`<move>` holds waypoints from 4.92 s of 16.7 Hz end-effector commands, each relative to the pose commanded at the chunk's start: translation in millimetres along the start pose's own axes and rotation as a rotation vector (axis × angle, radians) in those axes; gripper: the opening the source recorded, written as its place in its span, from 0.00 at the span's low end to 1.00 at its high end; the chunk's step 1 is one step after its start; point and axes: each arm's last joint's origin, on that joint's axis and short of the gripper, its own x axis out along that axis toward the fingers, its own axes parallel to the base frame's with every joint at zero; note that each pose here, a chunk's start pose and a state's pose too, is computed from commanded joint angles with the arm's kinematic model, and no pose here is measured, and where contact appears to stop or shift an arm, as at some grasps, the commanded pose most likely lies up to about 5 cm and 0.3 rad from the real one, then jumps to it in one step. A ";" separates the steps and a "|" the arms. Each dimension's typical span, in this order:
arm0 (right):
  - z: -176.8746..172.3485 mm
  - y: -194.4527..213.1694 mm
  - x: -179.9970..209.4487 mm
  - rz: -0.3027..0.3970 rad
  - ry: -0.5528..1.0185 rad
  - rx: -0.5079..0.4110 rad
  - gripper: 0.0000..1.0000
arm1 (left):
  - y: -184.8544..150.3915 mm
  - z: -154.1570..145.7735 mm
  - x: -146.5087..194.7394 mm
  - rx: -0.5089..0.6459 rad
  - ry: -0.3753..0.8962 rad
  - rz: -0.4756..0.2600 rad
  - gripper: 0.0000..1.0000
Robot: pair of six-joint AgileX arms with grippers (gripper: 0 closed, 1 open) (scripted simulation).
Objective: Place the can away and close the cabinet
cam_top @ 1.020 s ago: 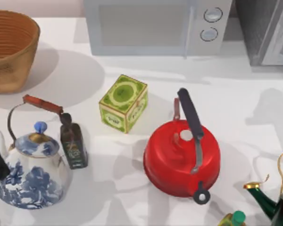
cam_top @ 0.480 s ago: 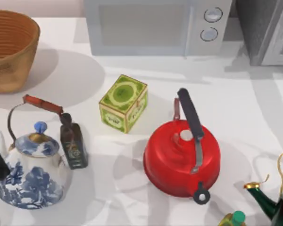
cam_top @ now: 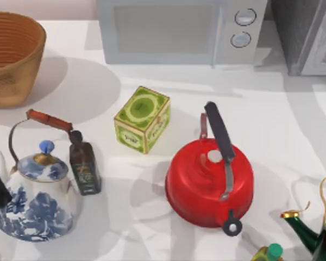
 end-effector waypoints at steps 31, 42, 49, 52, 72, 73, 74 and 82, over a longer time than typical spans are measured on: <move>20.4 -2.5 149.7 -0.001 0.000 0.002 0.45 | 0.0 0.0 0.0 0.000 0.000 0.000 1.00; 20.4 -2.5 149.7 -0.001 0.000 0.002 1.00 | 0.0 0.0 0.0 0.000 0.000 0.000 1.00; 20.0 -1.8 149.3 0.001 0.003 0.002 1.00 | 0.0 0.0 0.0 0.000 0.000 0.000 1.00; 19.2 -3.6 143.0 0.002 0.026 0.003 1.00 | 0.0 0.0 0.0 0.000 0.000 0.000 1.00; -260.2 -47.9 -132.7 -0.019 0.102 0.012 1.00 | 0.0 0.0 0.0 0.000 0.000 0.000 1.00; -279.3 -48.4 -138.8 -0.017 0.082 0.011 1.00 | 0.0 0.0 0.0 0.000 0.000 0.000 1.00; -296.3 -48.8 -143.1 -0.015 0.062 0.008 1.00 | 0.0 0.0 0.0 0.000 0.000 0.000 1.00; -350.5 -49.4 -148.7 -0.002 -0.006 -0.003 1.00 | 0.0 0.0 0.0 0.000 0.000 0.000 1.00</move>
